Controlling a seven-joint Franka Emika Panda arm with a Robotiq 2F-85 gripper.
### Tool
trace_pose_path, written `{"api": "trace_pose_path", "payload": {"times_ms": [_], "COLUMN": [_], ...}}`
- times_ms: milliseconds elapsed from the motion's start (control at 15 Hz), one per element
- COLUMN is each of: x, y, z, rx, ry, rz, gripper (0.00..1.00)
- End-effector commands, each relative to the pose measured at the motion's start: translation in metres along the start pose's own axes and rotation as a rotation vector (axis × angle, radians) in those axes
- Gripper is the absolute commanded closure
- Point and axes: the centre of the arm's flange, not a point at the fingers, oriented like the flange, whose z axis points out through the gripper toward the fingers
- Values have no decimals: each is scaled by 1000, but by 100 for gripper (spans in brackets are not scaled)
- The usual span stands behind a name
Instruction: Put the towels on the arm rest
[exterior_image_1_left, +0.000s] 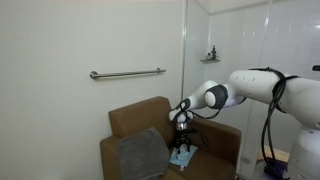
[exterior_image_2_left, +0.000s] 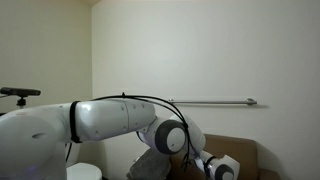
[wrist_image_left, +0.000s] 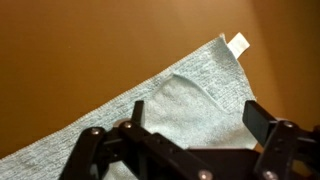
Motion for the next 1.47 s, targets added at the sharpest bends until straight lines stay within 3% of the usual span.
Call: {"api": "trace_pose_path", "payload": {"times_ms": [0, 333, 400, 467, 933, 1000, 1067, 1200, 1400], "x": [72, 74, 74, 73, 71, 72, 73, 80, 91], "y": [7, -10, -14, -18, -32, -33, -35, -39, -47], "z": [20, 23, 25, 27, 37, 36, 34, 30, 29], "rx": [-31, -108, -124, -140, -200, -200, -199, -190, -208], "ry": [3, -26, -33, -43, -35, -3, 40, 143, 273], "rz": [53, 64, 58, 52, 9, 12, 7, -23, -32], "gripper": [0, 0, 25, 26, 74, 45, 34, 28, 9]}}
